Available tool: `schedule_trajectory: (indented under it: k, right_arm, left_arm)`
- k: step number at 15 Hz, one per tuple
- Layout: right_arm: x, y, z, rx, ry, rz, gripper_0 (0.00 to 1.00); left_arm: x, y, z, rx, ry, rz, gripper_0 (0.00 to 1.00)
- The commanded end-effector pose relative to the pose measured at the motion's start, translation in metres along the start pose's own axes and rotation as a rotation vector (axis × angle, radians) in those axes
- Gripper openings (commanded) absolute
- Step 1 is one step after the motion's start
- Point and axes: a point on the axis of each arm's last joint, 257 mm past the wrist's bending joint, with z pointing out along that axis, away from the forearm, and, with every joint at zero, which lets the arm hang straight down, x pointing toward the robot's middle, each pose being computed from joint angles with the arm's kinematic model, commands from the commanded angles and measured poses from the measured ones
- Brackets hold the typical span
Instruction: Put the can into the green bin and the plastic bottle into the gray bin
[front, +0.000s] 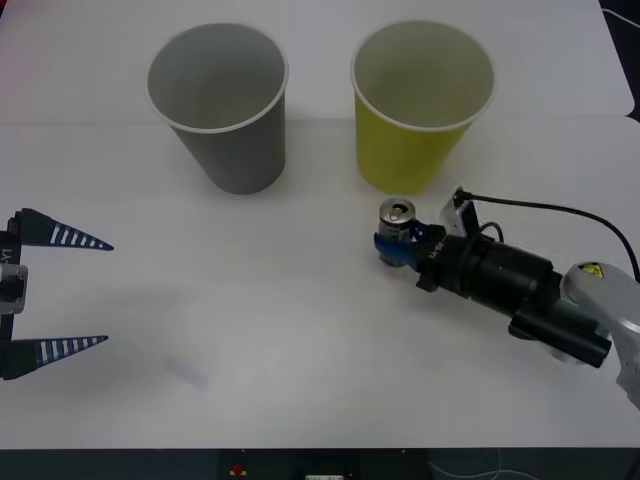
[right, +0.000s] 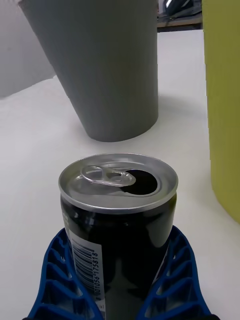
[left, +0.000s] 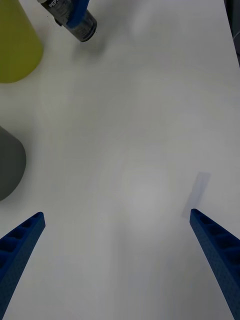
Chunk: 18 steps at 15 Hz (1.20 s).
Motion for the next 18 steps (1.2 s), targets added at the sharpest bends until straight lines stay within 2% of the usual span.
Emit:
schedule_trajectory:
  k: [1,4,6,10,15,16,18]
  right_arm:
    - [-0.007,0.009,-0.021,-0.026,0.030,0.049,0.00]
    - [-0.014,0.017,-0.048,-0.043,0.076,0.106,0.00]
    - [-0.018,0.019,-0.066,-0.035,0.108,0.141,0.00]
    - [-0.031,0.021,-0.097,-0.022,0.176,0.179,0.00]
    - [-0.063,0.020,-0.121,-0.008,0.214,0.312,0.00]
    - [-0.072,0.019,-0.126,-0.017,0.228,0.349,0.00]
    - [-0.088,0.013,-0.139,-0.030,0.281,0.382,0.00]
  left_arm:
    - [0.000,0.000,0.000,0.000,0.000,0.000,1.00]
    - [0.000,0.000,0.000,0.000,0.000,0.000,1.00]
    - [0.000,0.000,0.000,0.000,0.000,0.000,1.00]
    - [0.000,0.000,0.000,0.000,0.000,0.000,1.00]
    - [0.000,0.000,0.000,0.000,0.000,0.000,1.00]
    - [0.000,0.000,0.000,0.000,0.000,0.000,1.00]
    - [0.000,0.000,0.000,0.000,0.000,0.000,1.00]
